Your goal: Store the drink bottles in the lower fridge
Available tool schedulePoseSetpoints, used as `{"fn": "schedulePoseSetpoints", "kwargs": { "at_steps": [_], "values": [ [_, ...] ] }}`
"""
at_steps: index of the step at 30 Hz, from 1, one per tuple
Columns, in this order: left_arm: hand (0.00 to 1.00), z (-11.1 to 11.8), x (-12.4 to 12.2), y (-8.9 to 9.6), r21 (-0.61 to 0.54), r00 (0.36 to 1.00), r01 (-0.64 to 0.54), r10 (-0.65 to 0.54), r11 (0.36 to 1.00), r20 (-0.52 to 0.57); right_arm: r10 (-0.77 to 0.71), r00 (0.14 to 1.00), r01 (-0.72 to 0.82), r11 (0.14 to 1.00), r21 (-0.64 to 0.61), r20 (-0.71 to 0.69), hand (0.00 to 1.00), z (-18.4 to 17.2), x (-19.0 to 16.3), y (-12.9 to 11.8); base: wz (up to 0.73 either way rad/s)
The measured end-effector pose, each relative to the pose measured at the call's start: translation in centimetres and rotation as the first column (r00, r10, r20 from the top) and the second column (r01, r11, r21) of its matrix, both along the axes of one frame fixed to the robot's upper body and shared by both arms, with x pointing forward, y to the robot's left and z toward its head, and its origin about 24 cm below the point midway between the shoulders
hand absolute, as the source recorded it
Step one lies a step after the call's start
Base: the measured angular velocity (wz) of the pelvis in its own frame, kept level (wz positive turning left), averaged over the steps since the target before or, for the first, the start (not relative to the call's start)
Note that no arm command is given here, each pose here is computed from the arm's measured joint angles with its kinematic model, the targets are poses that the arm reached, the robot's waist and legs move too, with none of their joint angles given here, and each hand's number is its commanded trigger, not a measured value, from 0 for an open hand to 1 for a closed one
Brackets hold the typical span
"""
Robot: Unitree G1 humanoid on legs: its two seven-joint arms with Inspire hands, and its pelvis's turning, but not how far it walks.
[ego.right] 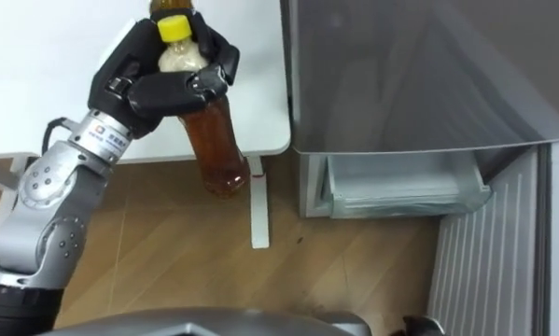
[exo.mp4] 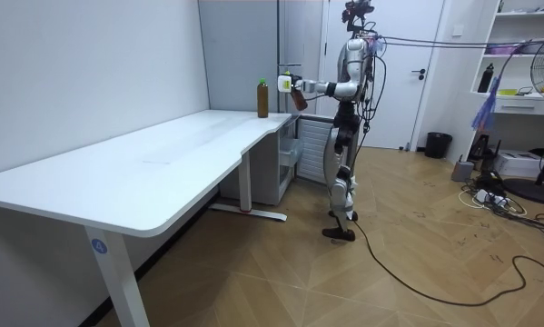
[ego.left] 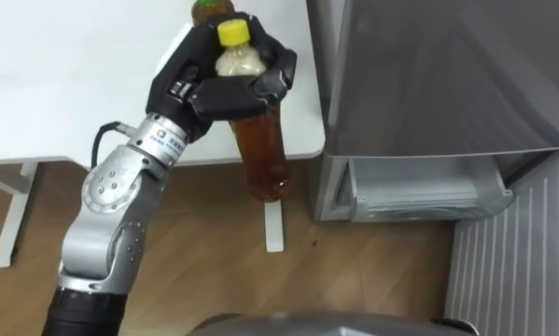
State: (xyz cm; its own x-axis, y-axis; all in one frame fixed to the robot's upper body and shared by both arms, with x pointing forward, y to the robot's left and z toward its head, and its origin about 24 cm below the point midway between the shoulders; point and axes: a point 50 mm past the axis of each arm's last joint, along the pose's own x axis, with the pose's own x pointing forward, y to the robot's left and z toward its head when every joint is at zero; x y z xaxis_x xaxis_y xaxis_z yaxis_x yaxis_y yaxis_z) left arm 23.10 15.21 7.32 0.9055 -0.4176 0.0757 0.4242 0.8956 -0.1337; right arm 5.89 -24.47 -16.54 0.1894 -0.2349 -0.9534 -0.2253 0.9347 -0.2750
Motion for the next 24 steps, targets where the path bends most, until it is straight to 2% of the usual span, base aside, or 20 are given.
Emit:
{"fn": "schedulePoseSetpoints", "kwargs": {
  "at_steps": [5,7,10,16,24],
  "values": [
    [1.00,-0.9,-0.7,0.0,-0.016,0.999,-0.017,0.017,1.000,-0.039,0.052,0.994,-0.053,0.999,0.002,0.095,0.00,0.6,2.3,0.2,0.04],
    [1.00,-1.0,-0.8,-0.1,-0.024,0.999,-0.020,0.019,1.000,-0.044,0.053,0.980,-0.062,0.997,0.042,0.193,0.00,1.0,4.3,1.2,0.06],
    [1.00,-1.1,-0.8,-0.2,-0.035,0.999,-0.020,0.019,0.999,-0.049,0.062,0.966,-0.089,0.992,0.095,0.252,0.00,1.2,5.5,2.6,0.09],
    [1.00,-2.8,-1.8,0.1,-0.029,0.992,-0.027,0.023,0.999,-0.121,0.187,0.904,-0.272,0.945,0.179,0.384,0.00,2.8,8.7,5.7,0.07],
    [1.00,-3.1,-2.0,0.2,-0.025,0.991,-0.013,0.010,1.000,-0.133,0.280,0.822,-0.423,0.884,0.201,0.496,0.00,4.9,11.1,7.5,0.03]
  ]
}}
